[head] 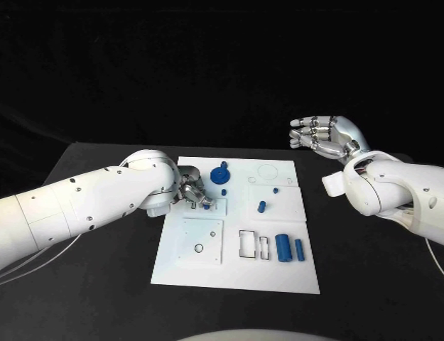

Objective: Assemble the parts on the task board

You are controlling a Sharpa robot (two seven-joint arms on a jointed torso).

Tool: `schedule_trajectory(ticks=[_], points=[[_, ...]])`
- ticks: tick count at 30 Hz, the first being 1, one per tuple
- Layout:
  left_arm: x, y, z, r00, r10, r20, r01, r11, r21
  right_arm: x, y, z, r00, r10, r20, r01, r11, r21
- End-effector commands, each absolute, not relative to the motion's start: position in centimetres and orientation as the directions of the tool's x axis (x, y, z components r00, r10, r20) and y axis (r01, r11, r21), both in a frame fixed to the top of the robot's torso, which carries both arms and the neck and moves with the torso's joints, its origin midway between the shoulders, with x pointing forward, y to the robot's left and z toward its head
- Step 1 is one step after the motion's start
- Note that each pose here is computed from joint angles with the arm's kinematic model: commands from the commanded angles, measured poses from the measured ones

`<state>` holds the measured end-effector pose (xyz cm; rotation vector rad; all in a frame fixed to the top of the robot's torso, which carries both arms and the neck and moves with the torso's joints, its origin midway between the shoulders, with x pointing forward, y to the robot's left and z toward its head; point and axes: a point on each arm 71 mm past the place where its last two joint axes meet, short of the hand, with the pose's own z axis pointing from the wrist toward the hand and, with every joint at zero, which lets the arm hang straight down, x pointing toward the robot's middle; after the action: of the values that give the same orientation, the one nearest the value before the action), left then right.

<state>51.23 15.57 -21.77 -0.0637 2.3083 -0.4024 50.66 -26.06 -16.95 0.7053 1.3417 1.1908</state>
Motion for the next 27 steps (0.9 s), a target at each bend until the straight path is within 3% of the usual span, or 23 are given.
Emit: schedule_trajectory(ticks=[1,17,27], points=[[51.1,15.3,-21.4,-0.704,-0.185,-0.686,0.078,0.94,-0.334,50.6,-25.9,-17.0,-0.18,0.922,-0.344,-0.241,0.298,0.924],[51.6,16.3,-19.1,-0.658,-0.262,-0.706,0.055,0.918,-0.392,50.6,-26.1,-17.3,-0.178,0.922,-0.345,-0.235,0.3,0.924],[53.7,18.6,-16.9,-0.602,-0.364,-0.711,-0.013,0.894,-0.448,50.6,-26.1,-17.3,-0.18,0.921,-0.344,-0.233,0.3,0.925]])
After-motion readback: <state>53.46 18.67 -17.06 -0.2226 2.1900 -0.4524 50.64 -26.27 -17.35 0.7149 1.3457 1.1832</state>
